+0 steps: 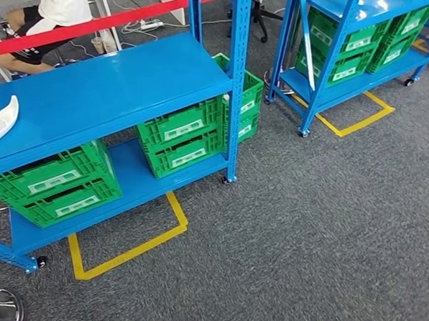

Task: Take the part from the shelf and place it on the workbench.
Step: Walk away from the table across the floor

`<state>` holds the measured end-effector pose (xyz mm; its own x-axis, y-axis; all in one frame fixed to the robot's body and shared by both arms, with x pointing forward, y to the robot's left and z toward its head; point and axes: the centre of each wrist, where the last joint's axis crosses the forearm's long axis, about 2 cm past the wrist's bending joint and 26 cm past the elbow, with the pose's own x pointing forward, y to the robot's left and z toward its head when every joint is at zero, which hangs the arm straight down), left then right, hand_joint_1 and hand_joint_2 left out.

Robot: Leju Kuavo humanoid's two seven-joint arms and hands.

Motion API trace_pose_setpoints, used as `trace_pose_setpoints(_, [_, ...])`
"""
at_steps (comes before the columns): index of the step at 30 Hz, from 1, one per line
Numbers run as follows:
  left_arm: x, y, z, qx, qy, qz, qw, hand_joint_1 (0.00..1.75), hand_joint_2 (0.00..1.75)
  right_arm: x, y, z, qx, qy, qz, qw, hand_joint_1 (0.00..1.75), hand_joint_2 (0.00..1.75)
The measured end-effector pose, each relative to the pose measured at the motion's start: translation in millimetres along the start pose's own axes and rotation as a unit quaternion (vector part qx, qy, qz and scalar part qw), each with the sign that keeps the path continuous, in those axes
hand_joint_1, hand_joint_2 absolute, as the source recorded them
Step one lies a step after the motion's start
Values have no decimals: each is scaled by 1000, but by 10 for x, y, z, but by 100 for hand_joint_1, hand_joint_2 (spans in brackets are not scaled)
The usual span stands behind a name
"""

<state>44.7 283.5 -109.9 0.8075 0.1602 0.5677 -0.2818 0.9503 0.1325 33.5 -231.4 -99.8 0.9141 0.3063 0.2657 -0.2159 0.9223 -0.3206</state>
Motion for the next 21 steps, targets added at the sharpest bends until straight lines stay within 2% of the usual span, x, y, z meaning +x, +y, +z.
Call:
trace_pose_setpoints(4, [-6,27,-2,4,3,-1,1000,0,0,27,29,10,5,0,-1,1000,0,0])
trace_pose_setpoints(9, [85,-3,-45,3,-5,2,1000,0,0,123,-6,-17,1,-11,1,1000,0,0])
trace_pose_setpoints(21, [36,-26,-13,1,-4,1,1000,0,0,51,-6,-4,3,-1,4,1000,0,0])
